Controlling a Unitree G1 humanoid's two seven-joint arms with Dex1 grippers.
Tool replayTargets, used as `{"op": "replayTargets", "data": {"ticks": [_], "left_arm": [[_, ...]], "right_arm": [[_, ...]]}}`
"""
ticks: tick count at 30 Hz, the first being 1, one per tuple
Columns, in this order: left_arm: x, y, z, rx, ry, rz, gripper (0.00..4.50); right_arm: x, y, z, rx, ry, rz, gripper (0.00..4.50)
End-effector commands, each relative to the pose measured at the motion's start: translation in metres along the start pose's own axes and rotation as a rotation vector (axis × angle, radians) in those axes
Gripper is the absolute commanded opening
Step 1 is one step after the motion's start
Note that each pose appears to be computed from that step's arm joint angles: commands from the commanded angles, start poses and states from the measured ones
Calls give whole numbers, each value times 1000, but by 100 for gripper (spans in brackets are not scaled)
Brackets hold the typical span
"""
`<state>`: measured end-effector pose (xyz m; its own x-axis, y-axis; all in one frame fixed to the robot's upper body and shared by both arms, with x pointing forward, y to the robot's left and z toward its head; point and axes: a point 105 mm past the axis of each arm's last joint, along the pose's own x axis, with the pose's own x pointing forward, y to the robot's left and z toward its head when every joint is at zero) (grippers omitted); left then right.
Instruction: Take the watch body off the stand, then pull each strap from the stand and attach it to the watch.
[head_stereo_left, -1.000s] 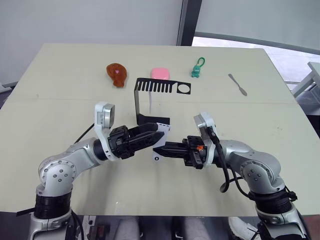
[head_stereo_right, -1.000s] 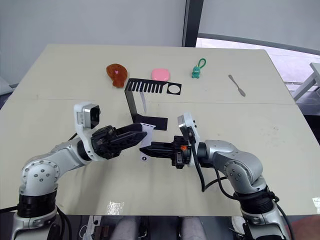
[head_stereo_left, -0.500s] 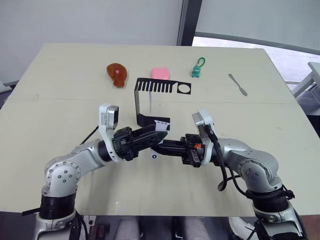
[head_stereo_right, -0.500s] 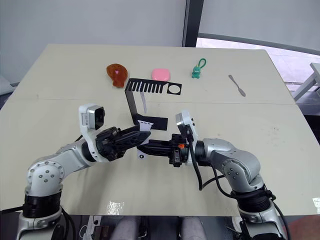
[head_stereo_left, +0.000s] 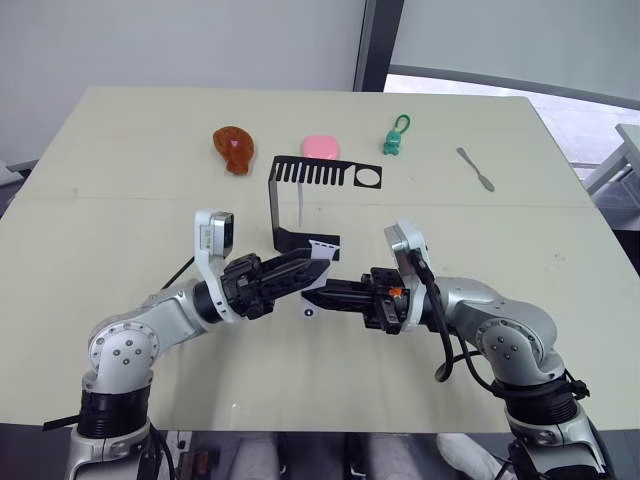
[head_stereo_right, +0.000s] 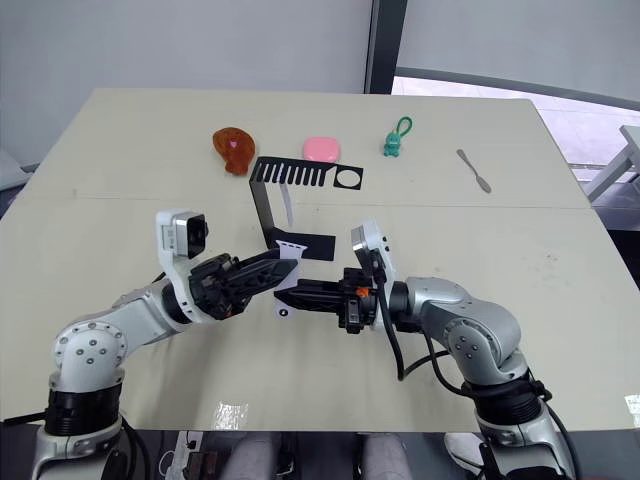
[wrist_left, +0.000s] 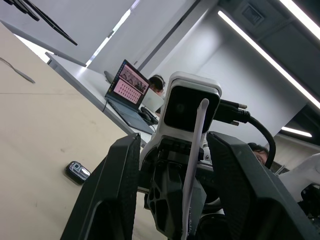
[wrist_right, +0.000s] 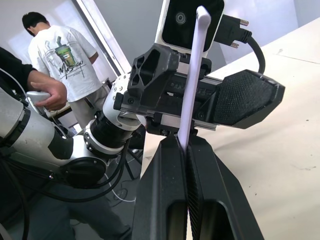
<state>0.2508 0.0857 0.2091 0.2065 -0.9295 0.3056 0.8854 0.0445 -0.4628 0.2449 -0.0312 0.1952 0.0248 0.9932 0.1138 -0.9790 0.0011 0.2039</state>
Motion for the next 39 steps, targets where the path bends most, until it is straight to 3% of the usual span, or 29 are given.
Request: {"op": "replayTargets", "data": {"ticks": [1,29,34,39], "left_arm": [[2,-10,4,17,-13,-43,229],[4,-10,7,31,-41,-40,229],[5,-12,6,38,-44,-48,4],[5,-15,5,45,-48,-65,4]], "right_arm": [[1,7,3,-22,2,22,0],[2,6,0,-17,8,24,0],[1,7,0,-13,11,26,0],[1,6,-1,-13,15,25,0]]}}
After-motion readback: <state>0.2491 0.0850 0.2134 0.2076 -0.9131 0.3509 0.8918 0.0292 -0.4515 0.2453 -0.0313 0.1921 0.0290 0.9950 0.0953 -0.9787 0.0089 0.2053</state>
